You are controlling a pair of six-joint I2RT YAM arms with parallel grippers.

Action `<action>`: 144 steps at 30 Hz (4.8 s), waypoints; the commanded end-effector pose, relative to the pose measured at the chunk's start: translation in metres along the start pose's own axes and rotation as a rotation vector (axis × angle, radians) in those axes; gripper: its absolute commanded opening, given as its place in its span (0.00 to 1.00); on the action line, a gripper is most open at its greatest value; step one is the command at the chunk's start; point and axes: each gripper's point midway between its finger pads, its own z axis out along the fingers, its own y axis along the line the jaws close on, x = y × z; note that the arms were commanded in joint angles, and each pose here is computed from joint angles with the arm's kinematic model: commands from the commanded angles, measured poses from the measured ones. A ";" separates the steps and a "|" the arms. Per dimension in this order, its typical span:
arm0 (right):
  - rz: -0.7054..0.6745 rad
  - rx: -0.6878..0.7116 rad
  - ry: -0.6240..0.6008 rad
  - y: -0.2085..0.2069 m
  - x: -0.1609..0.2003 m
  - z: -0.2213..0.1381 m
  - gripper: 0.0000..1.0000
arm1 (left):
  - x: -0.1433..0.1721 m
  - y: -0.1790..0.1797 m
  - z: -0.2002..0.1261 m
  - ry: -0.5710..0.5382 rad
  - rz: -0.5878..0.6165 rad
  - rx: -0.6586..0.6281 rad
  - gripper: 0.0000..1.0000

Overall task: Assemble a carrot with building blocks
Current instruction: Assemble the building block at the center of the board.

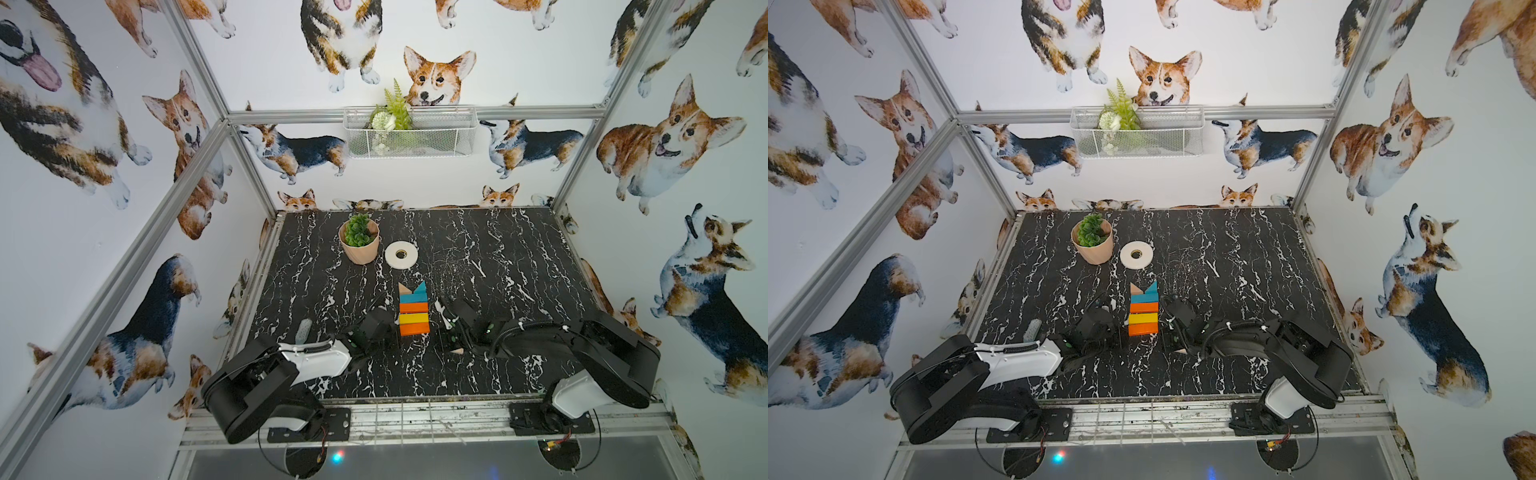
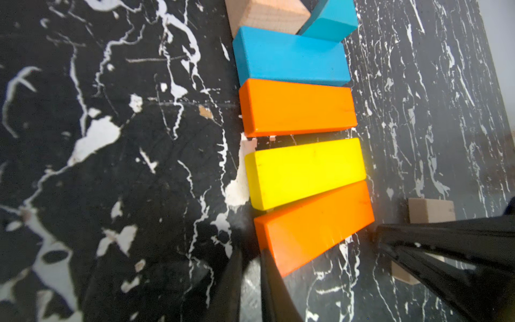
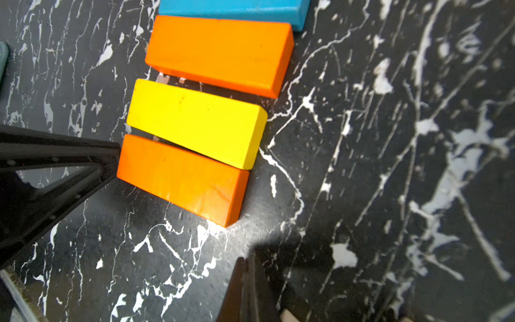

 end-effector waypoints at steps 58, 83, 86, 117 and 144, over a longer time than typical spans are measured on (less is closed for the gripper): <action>0.098 0.185 -0.089 -0.078 -0.011 -0.047 0.47 | 0.019 -0.003 -0.013 0.010 0.025 -0.016 0.26; -0.106 0.030 0.014 -0.049 -0.003 -0.021 0.42 | 0.015 0.000 -0.022 -0.014 0.040 -0.035 0.26; -0.136 0.032 0.025 -0.045 0.001 -0.023 0.41 | 0.015 0.000 -0.021 -0.012 0.042 -0.035 0.26; -0.016 0.019 -0.025 0.002 0.006 -0.003 0.36 | 0.036 0.002 -0.034 0.016 0.012 0.024 0.22; 0.075 0.037 -0.105 0.017 -0.002 0.003 0.33 | 0.036 -0.014 -0.033 0.009 0.018 0.066 0.20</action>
